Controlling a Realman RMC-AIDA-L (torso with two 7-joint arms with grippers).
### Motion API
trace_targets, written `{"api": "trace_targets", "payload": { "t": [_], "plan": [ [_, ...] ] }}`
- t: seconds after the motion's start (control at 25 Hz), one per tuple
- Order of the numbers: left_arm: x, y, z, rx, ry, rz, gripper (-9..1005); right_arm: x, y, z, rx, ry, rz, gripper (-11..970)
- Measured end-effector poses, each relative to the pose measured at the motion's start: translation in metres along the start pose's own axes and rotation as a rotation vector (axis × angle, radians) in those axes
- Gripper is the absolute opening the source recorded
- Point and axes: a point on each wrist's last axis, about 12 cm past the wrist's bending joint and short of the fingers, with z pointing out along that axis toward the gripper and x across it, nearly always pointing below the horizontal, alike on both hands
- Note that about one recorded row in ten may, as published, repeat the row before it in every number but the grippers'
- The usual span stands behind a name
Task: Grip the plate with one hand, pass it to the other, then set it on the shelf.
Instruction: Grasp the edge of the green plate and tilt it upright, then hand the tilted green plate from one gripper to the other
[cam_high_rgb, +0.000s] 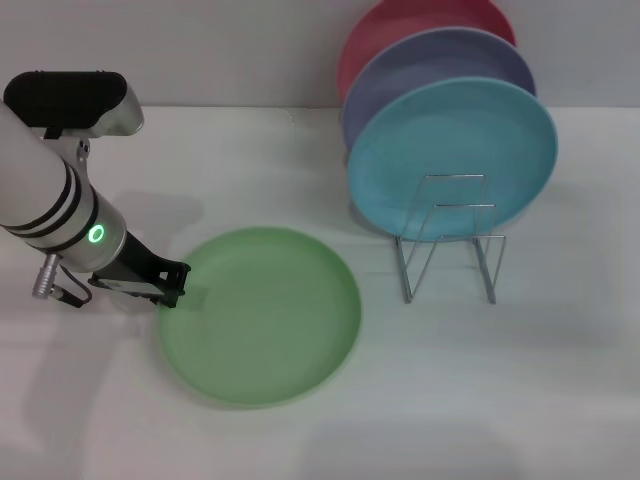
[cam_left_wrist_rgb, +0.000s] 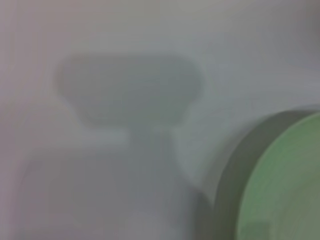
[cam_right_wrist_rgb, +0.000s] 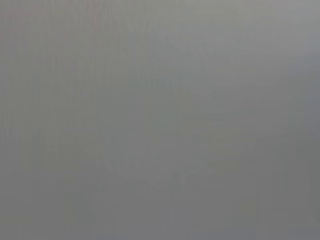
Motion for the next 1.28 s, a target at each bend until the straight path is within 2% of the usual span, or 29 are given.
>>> {"api": "trace_targets", "payload": {
  "t": [0.28, 0.48, 0.56, 0.72, 0.8, 0.92, 0.96, 1.12, 1.16, 1.24, 1.28],
  "plan": [
    [-0.003, 0.011, -0.012, 0.034, -0.061, -0.011, 49, 0.001, 0.001, -0.001, 0.004, 0.001, 0.004, 628],
    [-0.004, 0.026, -0.022, 0.036, -0.155, -0.043, 40, 0.002, 0.003, -0.004, 0.01, 0.006, 0.007, 627],
    [-0.003, 0.034, -0.029, 0.093, -0.229, -0.042, 37, 0.004, 0.005, -0.007, 0.011, 0.017, 0.003, 627],
    [-0.002, 0.042, -0.03, 0.104, -0.282, -0.046, 34, 0.006, 0.006, -0.008, 0.01, 0.028, 0.001, 626],
    [0.0, 0.052, -0.029, 0.076, -0.349, -0.057, 34, 0.007, 0.008, -0.01, 0.011, 0.032, 0.001, 625],
    [0.001, 0.058, -0.03, 0.055, -0.399, -0.064, 34, 0.007, 0.008, -0.011, 0.01, 0.034, 0.0, 625],
    [0.003, 0.066, -0.032, 0.022, -0.469, -0.076, 34, 0.008, 0.009, -0.012, 0.003, 0.04, -0.006, 624],
    [0.007, 0.077, -0.035, -0.023, -0.569, -0.098, 34, 0.009, 0.011, -0.013, -0.013, 0.05, -0.029, 623],
    [0.009, 0.083, -0.036, -0.052, -0.655, -0.117, 34, 0.01, 0.014, -0.014, -0.015, 0.053, -0.058, 623],
    [0.011, 0.085, -0.035, -0.063, -0.697, -0.124, 34, 0.011, 0.015, -0.015, -0.016, 0.054, -0.07, 623],
    [0.013, 0.088, -0.035, -0.083, -0.785, -0.132, 34, 0.012, 0.018, -0.016, -0.017, 0.055, -0.087, 622]
  ]
}}
